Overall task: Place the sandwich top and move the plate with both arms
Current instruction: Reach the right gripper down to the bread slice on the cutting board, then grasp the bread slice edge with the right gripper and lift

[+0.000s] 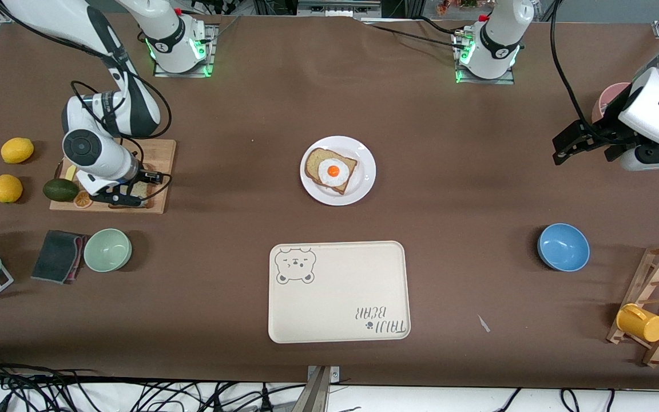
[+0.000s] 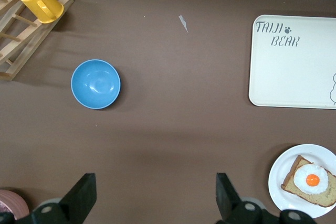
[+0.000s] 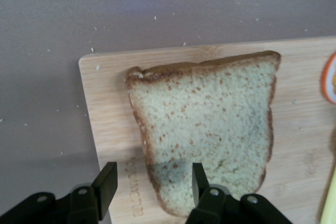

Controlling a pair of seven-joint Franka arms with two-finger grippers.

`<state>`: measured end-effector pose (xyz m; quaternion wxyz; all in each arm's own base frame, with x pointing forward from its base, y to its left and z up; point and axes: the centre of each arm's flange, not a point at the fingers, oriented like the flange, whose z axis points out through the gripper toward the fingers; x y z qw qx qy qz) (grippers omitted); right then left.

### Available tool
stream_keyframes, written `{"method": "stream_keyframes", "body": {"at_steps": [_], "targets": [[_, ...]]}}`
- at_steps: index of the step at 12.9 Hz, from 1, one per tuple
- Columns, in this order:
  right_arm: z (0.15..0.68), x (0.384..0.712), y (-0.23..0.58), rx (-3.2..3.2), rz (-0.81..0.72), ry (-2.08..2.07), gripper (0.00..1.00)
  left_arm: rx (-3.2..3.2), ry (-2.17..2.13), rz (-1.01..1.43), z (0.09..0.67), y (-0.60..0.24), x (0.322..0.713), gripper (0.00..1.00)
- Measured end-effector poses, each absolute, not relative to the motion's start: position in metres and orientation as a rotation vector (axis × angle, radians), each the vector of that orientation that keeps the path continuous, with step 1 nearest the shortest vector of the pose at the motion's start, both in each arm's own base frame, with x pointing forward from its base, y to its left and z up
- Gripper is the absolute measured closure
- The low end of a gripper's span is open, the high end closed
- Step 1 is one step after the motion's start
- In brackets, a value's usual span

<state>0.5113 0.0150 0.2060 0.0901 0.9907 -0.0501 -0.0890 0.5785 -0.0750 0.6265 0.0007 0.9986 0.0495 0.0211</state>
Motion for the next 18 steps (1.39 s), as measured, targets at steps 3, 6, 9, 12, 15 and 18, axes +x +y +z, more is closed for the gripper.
{"method": "stream_keyframes", "body": {"at_steps": [3, 6, 9, 12, 15, 18], "targets": [[0.200, 0.513, 0.014, 2.942, -0.275, -0.150, 0.36, 3.136, 0.155, 0.066, 0.626, -0.075, 0.579, 0.00], [0.198, 0.513, 0.008, 2.935, -0.276, -0.154, 0.68, 3.136, 0.155, 0.066, 0.626, -0.075, 0.579, 0.00], [0.199, 0.514, 0.009, 2.935, -0.277, -0.151, 0.85, 3.136, 0.155, 0.066, 0.626, -0.075, 0.579, 0.00], [0.199, 0.514, 0.009, 2.934, -0.278, -0.151, 0.94, 3.136, 0.155, 0.066, 0.626, -0.075, 0.579, 0.00], [0.203, 0.516, 0.012, 2.914, -0.312, -0.127, 0.94, 3.136, 0.155, 0.066, 0.626, -0.075, 0.579, 0.00], [0.218, 0.527, 0.018, 2.872, -0.373, -0.097, 0.96, 3.136, 0.155, 0.066, 0.626, -0.075, 0.579, 0.00]]}}
